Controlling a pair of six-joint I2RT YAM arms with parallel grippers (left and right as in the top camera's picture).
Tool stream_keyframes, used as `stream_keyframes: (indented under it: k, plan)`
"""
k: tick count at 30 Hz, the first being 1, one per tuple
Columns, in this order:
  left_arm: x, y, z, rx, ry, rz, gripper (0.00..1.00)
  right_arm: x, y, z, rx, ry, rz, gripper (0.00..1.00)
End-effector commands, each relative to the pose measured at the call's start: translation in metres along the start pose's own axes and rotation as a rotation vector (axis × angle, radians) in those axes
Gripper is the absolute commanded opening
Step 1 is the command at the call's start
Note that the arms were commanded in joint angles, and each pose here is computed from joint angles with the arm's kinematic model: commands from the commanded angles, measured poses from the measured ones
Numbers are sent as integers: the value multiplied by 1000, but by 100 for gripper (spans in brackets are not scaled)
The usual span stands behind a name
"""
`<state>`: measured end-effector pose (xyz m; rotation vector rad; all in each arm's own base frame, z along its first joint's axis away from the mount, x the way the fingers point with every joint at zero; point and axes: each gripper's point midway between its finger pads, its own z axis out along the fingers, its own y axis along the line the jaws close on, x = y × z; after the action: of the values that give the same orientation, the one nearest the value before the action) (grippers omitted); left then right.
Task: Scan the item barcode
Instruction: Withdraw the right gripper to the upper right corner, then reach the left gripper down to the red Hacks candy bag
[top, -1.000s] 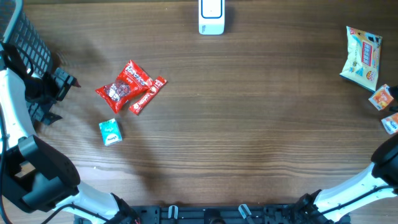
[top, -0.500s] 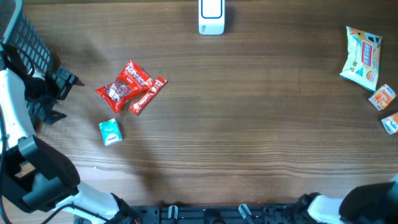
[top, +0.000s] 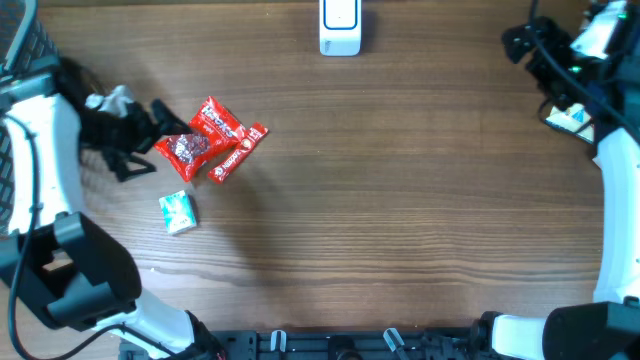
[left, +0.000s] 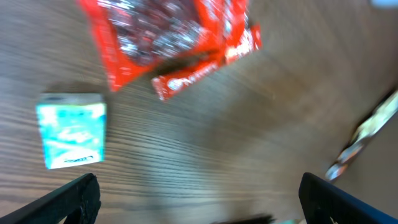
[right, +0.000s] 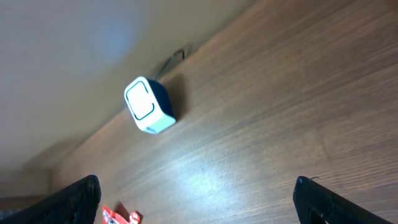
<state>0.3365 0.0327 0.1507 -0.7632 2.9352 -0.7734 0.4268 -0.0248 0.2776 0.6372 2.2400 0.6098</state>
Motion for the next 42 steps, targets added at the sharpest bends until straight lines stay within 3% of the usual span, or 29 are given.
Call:
stream_keyframes:
  k: [1,13,21,26,31,42]
  plan:
    - [1,-12,13,-112,-11,145,100,6,-6,15,48,28,-20,100]
    - [-41,-16,20,-471,-230,354,100,12,-18,27,85,60,-1,100]
    - [-41,-23,24,-430,-225,367,100,11,-18,27,87,59,-1,100]
    - [-26,-24,43,-372,-117,568,100,11,-18,27,87,59,0,100]
    - [-20,-16,55,-377,-66,662,100,11,-18,27,87,59,0,99]
    - [-60,-33,62,-366,-193,819,100,11,-18,27,87,59,1,100]
